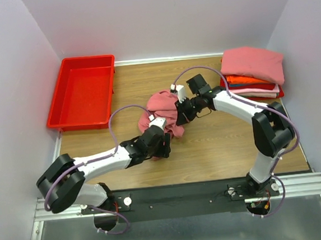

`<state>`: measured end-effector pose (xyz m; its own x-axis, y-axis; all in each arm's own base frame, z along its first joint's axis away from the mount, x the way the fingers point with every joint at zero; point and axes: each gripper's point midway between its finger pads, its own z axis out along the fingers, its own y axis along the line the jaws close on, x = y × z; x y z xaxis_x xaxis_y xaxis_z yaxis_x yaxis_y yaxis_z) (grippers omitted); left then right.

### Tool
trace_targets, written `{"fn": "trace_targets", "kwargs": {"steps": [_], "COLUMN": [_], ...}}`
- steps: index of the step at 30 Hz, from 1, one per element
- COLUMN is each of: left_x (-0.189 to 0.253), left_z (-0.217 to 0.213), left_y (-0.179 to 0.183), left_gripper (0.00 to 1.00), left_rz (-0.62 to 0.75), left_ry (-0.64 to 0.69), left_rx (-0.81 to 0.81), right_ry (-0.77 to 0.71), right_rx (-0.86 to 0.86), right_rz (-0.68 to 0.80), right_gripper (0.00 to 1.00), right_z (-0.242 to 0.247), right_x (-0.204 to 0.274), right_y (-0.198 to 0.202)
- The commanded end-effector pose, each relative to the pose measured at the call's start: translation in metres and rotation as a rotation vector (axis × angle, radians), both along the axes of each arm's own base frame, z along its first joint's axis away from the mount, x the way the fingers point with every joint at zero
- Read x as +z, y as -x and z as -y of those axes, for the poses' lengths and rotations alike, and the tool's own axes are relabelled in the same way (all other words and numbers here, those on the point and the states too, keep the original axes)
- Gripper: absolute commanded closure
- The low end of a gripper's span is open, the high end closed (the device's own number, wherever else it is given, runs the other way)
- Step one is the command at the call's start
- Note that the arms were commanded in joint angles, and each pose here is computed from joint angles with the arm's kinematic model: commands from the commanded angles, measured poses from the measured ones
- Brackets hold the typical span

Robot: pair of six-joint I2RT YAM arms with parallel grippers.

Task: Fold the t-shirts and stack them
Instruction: Flatten the tshirt out

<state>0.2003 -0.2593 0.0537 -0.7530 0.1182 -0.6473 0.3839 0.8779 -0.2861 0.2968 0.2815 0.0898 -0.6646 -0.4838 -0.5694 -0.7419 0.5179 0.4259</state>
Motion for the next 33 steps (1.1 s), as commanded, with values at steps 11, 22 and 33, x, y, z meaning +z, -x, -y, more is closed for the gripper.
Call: {"fn": "trace_targets", "kwargs": {"steps": [11, 22, 33], "left_x": [-0.044, 0.016, 0.137], "left_z": [-0.012, 0.005, 0.012], "left_y": [-0.015, 0.007, 0.042], "left_gripper": [0.92, 1.0, 1.0], "left_rz": [0.034, 0.084, 0.207], "left_ry": [-0.358, -0.179, 0.193], "left_rx": [0.053, 0.009, -0.144], "right_ry": [0.072, 0.249, 0.276], "right_rx": [-0.079, -0.239, -0.332], "right_rz": [0.23, 0.557, 0.729], "right_gripper": [1.0, 1.0, 1.0], "right_z": [0.048, 0.098, 0.104], "right_x": [0.047, 0.12, 0.184], "right_y": [-0.035, -0.101, -0.152]}}
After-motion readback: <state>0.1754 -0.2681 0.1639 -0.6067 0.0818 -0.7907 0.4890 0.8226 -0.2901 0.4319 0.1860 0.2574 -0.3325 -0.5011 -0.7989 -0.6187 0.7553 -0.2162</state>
